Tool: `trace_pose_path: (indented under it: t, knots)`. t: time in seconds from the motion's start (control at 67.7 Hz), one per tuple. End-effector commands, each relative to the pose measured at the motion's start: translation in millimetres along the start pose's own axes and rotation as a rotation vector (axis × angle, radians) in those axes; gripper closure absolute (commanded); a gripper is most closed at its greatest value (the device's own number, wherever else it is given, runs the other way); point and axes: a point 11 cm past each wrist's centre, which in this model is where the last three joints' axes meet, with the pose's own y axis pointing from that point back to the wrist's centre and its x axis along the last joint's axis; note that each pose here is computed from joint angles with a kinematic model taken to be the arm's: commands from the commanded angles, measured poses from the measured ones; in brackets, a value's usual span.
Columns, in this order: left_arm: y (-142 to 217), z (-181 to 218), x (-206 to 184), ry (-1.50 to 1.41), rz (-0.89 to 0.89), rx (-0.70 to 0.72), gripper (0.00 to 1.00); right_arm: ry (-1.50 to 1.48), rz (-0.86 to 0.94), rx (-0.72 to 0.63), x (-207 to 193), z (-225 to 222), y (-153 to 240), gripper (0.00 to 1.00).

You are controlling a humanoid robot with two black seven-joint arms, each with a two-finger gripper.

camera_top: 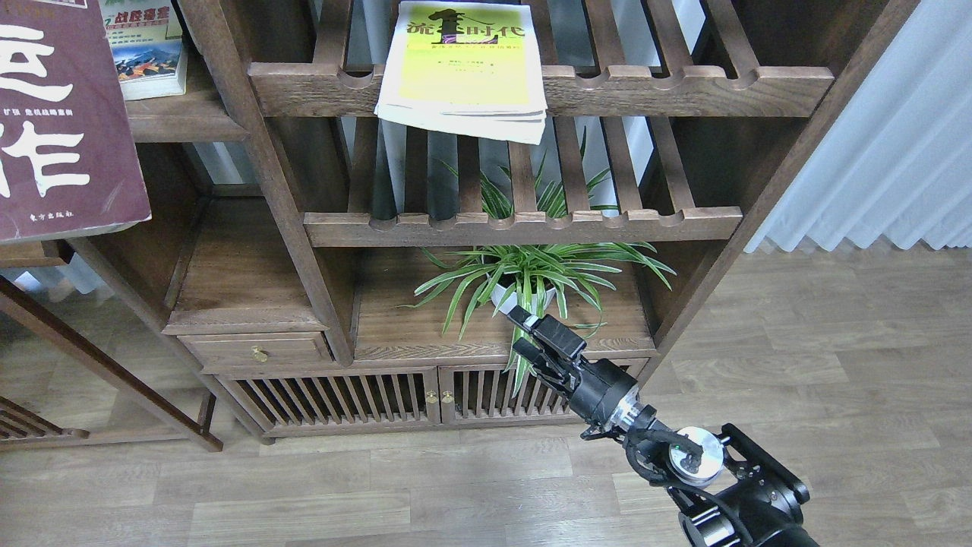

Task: Organize books on shelf
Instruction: 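Lay the maroon book on the upper side shelf with the left gripper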

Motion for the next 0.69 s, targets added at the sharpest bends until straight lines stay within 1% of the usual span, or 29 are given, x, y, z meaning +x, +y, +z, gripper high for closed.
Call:
trace_pose_path:
  t: [0.0,0.177,0.354,0.517,0.679]
  knots:
    - [1,6,2,-0.005,0.005,-0.013,0.99,-0.002,-0.001,0.001,0,1,1,0.06]
    - [7,29,14,-0.017,0.043,-0.081,0.99,-0.003,-0.006,-0.001,-1,1,0,0.05]
    - [12,39,28,-0.011,0.084,-0.12,0.99,-0.003,-0.006,-0.001,-1,2,0,0.05]
    - [3,37,41,-0.001,0.093,-0.15,0.99,-0.001,-0.01,-0.002,-3,1,-1,0.05]
    - [-16,32,46,0.001,0.08,-0.161,0.99,0.0,-0.013,-0.001,-4,0,-1,0.05]
